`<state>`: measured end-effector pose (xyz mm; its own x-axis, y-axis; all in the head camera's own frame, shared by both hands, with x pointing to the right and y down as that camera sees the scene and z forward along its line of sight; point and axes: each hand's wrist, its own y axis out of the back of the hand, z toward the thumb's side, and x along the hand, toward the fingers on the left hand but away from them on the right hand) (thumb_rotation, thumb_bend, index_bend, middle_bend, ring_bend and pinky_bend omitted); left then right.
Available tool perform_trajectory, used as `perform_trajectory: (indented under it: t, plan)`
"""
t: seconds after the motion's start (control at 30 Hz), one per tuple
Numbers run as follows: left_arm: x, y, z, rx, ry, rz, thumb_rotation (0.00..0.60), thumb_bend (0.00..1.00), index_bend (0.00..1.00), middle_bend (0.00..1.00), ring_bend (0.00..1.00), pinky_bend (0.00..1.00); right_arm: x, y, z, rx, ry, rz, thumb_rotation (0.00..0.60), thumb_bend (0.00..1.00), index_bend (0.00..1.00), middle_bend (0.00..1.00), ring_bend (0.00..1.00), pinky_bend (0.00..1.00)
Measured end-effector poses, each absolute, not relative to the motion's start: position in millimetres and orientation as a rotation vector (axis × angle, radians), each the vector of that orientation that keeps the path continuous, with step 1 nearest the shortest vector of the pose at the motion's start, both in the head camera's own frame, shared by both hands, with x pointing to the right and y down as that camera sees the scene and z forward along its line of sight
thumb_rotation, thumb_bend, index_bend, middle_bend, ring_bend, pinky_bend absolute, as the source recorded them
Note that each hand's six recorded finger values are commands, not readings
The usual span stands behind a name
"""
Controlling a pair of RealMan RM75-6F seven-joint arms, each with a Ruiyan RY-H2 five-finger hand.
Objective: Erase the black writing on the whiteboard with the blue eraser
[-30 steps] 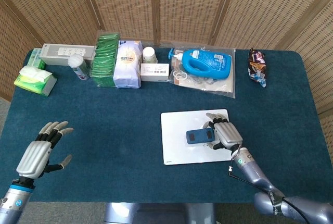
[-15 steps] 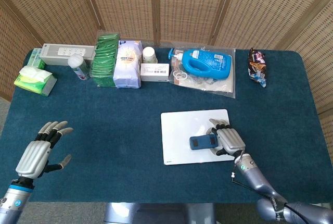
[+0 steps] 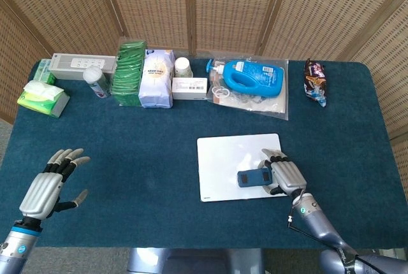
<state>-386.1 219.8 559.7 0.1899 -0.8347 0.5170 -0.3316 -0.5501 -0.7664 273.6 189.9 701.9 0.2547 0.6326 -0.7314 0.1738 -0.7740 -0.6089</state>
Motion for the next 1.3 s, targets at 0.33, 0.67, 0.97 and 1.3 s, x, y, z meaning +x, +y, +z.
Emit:
perform_trajectory:
  t: [0.33,0.67,0.97,1.3]
  plan:
    - [-386,220,559,-1.978,1.085,-1.344,0.600,0.38,0.18,0.11,0.00,0.00,270,185,705,-2.122,-0.694,1.542,0.600,0.32,0.21,0.02,0.00,0.00]
    - [-386,219,560,-1.980,1.083,-1.342,0.600,0.38,0.18,0.11,0.00,0.00,268,187,705,-2.122,-0.695,1.546,0.600,0.32,0.34,0.03,0.00,0.00]
    - [-386,219,561,-1.981,1.085,-1.342,0.600,0.38,0.18,0.11,0.00,0.00,266,184,702,-2.128,-0.730,1.530,0.600,0.31,0.58,0.07,0.00,0.00]
    - [-387,220,559,-1.975,1.088,-1.349,0.600,0.38,0.18,0.10,0.00,0.00,249,164,705,-2.182,-0.779,1.474,0.600,0.31,0.59,0.07,0.00,0.00]
